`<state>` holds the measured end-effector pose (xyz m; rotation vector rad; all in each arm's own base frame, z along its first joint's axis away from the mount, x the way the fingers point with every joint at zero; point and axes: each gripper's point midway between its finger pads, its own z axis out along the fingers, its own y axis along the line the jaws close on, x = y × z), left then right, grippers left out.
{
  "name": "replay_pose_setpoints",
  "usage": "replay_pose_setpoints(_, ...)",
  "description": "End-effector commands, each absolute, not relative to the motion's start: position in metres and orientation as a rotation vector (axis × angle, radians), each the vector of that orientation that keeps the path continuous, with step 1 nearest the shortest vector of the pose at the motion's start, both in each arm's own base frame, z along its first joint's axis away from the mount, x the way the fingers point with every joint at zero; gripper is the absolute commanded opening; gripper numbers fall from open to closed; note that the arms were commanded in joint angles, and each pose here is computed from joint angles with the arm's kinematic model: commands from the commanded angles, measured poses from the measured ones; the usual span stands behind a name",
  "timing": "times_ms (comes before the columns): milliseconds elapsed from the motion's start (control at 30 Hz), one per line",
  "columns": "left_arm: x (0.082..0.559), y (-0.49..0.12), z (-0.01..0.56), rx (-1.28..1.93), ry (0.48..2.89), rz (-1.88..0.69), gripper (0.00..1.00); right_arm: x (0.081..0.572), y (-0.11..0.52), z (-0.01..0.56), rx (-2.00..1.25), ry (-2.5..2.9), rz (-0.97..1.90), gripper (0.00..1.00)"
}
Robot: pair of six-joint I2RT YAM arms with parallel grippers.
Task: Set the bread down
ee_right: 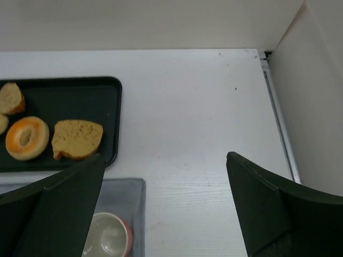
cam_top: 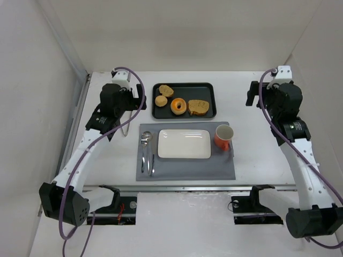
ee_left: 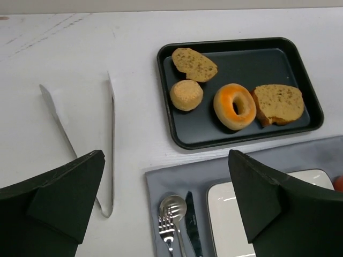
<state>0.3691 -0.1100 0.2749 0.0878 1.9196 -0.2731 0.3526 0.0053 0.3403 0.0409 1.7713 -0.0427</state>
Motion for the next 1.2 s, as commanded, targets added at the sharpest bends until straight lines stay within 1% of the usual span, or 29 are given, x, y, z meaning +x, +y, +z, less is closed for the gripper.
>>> replay_pose_setpoints(0, 0.374, -0.092, 0.266, 0.012, 1.939, -0.164, 1.00, 0.344, 0.020, 0.348, -0.119, 1.734, -0.021, 1.00)
replay_pose_setpoints(67, 0.381, -0.078, 0.254, -0.040, 1.985, -0.058, 1.00, 0.344, 0.028, 0.338, -0.195, 1.738, -0.003, 1.00)
replay_pose_setpoints(100, 0.385, -0.076, 0.234, -0.041, 2.047, -0.019, 1.00, 0.347, 0.027, 0.333, -0.216, 1.751, -0.019, 1.00)
replay_pose_setpoints(233, 0.396, -0.072, 0.206, -0.029, 2.118, 0.054, 1.00, 0.361, 0.025, 0.312, -0.248, 1.810, -0.051, 1.00)
replay_pose_setpoints(367, 0.405, -0.069, 0.184, -0.009, 2.160, 0.112, 1.00, 0.368, 0.038, 0.287, -0.325, 1.897, 0.017, 1.00)
replay_pose_setpoints(467, 0.412, -0.064, 0.180, -0.019, 2.146, 0.131, 1.00, 0.369, 0.045, 0.288, -0.351, 1.896, 0.055, 1.00)
replay_pose_setpoints(600, 0.418, -0.042, 0.154, -0.064, 2.204, 0.173, 1.00, 0.367, 0.047, 0.291, -0.357, 1.885, 0.064, 1.00)
replay_pose_setpoints(900, 0.421, -0.020, 0.095, -0.120, 2.356, 0.309, 1.00, 0.359, 0.051, 0.300, -0.374, 1.859, 0.088, 1.00)
replay_pose_setpoints(1167, 0.422, -0.007, 0.083, -0.177, 2.393, 0.286, 0.98, 0.357, 0.053, 0.303, -0.379, 1.849, 0.095, 1.00)
